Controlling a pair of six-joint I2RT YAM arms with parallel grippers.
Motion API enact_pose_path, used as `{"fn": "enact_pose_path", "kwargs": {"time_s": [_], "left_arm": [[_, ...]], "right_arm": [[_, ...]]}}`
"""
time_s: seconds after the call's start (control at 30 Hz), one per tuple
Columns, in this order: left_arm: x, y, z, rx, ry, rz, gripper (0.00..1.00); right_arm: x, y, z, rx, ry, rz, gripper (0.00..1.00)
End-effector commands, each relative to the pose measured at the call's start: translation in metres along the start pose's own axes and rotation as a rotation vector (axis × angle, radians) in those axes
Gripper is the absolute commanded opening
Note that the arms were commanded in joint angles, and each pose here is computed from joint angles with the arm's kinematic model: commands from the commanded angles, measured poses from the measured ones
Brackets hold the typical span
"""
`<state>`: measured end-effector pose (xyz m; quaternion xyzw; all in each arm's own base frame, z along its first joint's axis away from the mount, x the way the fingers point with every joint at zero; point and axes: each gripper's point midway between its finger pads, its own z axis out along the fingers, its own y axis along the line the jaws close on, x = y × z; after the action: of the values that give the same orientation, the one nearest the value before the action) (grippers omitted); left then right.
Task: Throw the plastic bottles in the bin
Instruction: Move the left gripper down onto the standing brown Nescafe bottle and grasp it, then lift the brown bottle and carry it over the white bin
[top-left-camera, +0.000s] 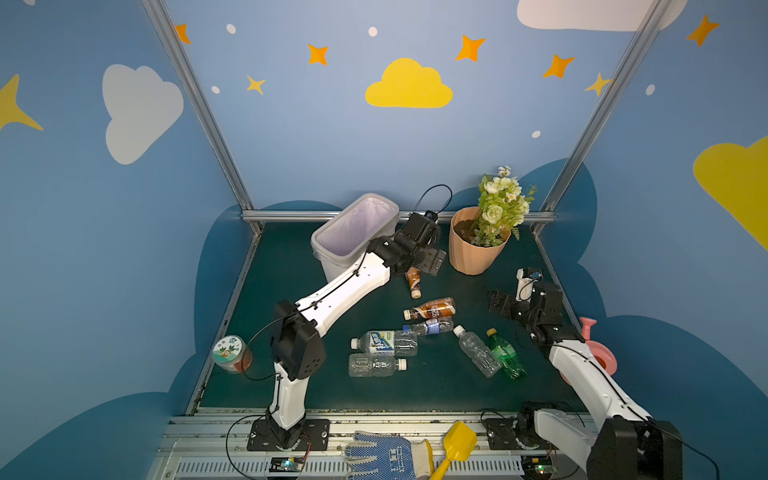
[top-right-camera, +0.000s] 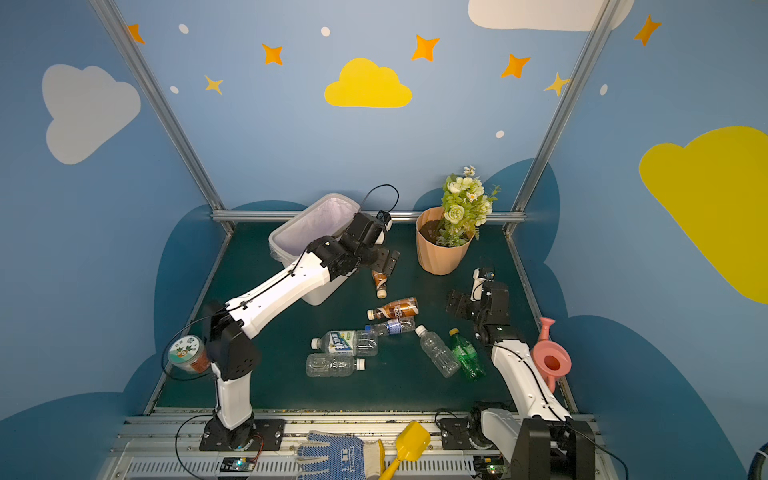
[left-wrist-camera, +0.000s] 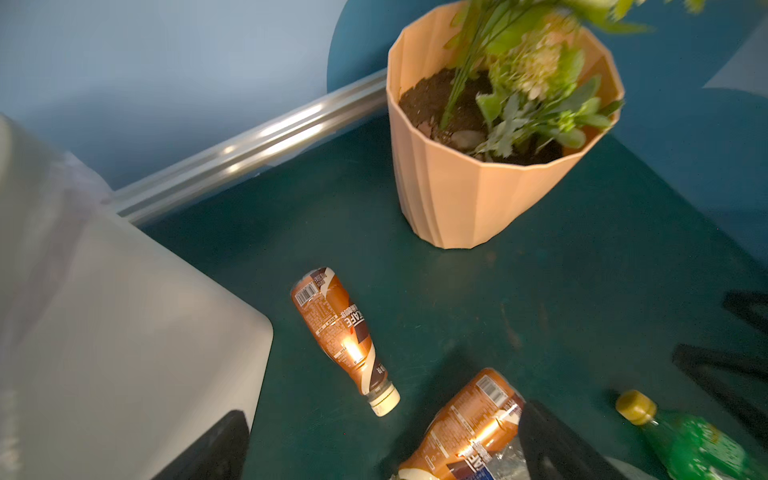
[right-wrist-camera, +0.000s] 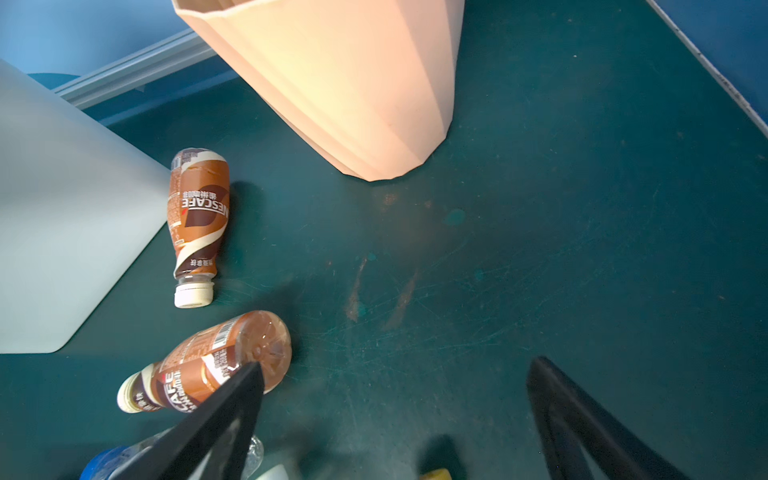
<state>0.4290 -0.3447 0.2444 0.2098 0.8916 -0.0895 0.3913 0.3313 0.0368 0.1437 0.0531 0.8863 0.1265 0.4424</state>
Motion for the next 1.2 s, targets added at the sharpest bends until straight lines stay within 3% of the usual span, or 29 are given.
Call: {"fn": "enact_pose_path", "kwargs": {"time_s": [0.0,0.47,1.17], "left_arm": [[0.019,0.014,0.016,-0.07,0.116,-0.054,1.0],[0.063,0.031,0.111,-0.106,0.316,-0.208,0.95],[0.126,0.032,0.174,-0.092,0.46,-0.2,0.92]], "right_arm": [[0.003,-0.002,-0.002,0.016,-0.003,-0.007,0.97],[0.008,-0.009,-0.002,0.042,0.006,-0.018,0.97],[0.005,-0.009,-0.013,0.053,-0.006,-0.026,0.97]]}}
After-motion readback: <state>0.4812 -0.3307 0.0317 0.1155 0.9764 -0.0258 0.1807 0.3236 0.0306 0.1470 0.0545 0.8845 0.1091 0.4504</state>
